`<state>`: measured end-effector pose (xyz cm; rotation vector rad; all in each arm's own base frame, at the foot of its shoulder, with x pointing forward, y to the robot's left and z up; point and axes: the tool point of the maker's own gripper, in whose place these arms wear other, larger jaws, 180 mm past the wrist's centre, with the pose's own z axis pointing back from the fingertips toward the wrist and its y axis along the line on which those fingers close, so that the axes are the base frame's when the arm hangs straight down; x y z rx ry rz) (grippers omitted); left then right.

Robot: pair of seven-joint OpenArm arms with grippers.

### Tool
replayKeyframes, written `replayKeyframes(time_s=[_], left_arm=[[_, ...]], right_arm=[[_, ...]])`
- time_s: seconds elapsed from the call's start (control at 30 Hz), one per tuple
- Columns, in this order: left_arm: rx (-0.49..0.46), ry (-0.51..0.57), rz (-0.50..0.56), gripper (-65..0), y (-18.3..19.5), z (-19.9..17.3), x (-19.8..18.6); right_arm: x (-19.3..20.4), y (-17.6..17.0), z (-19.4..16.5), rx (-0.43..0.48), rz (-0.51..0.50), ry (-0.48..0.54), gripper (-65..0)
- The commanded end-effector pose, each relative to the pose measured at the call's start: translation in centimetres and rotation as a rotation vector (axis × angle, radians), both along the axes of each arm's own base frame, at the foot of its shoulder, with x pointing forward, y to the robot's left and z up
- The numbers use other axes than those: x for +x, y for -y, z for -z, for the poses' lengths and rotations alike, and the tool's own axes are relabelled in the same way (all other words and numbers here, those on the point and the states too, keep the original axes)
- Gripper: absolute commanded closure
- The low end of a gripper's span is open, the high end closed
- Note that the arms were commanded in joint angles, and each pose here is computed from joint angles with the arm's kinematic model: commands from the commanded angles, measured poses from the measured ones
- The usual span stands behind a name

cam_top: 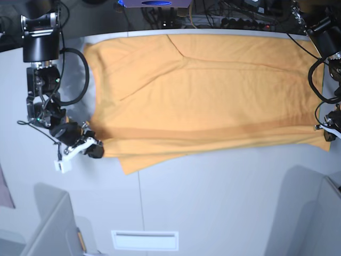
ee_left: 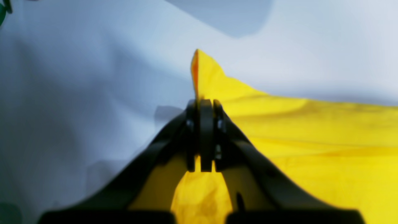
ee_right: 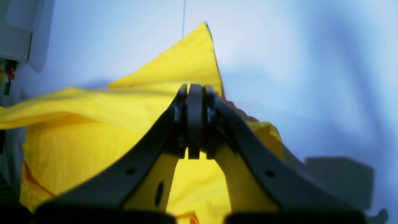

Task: Fold the T-shirt properly
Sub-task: 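Lift the hem and fold it over onto the shoulder edge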

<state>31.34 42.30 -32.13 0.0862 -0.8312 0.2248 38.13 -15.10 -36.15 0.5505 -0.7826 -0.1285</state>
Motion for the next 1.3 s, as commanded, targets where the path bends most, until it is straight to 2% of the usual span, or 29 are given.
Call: replayKeyframes(time_s=[0.0,0.33,0.43,0.53,0.63,0.8,0.93,1.1,1.27], left_arm=[[0.048,0.055,0.003,0.0,-0.9,-2.4,0.6],[0.095,0.052,0.021,0.0,-0.6,-3.0,-0.9],[0.075,0.076,0.001,0.0,-0.7,-3.5,-1.5],[0.026,0.047,0.006,0.0,-0.2,-2.9,-2.3],[0.028,0.040,0.014,0.0,0.1,-2.7,-2.6],[0.051,0.032,0.037,0.0,0.7,-2.9,-3.1],[0.054,0.031,0.036,0.0,0.5,-3.0,-3.1],[0.073,0.044,0.047,0.0,0.7,-3.7,-3.0],[0.097,0.024,0.069,0.0,1.2,-3.6,-3.8]], right_arm=[[1.0,0.8,-2.1,0.000,0.010,0.065,0.0],[-1.7,0.5,-1.2,0.000,0.001,0.043,0.0],[-2.7,0.0,-1.1,0.000,-0.012,0.043,0.0],[-3.7,-0.5,-1.4,-0.001,-0.029,0.050,0.0],[-4.7,-1.0,-1.3,0.004,-0.042,0.048,0.0],[-6.2,0.2,-1.4,0.115,0.022,0.017,0.0],[-7.5,0.2,-1.6,0.107,-0.005,-0.015,0.0],[-8.8,0.3,-2.8,0.096,-0.012,0.009,0.0],[-10.8,0.4,-2.5,0.087,-0.012,-0.012,0.0]])
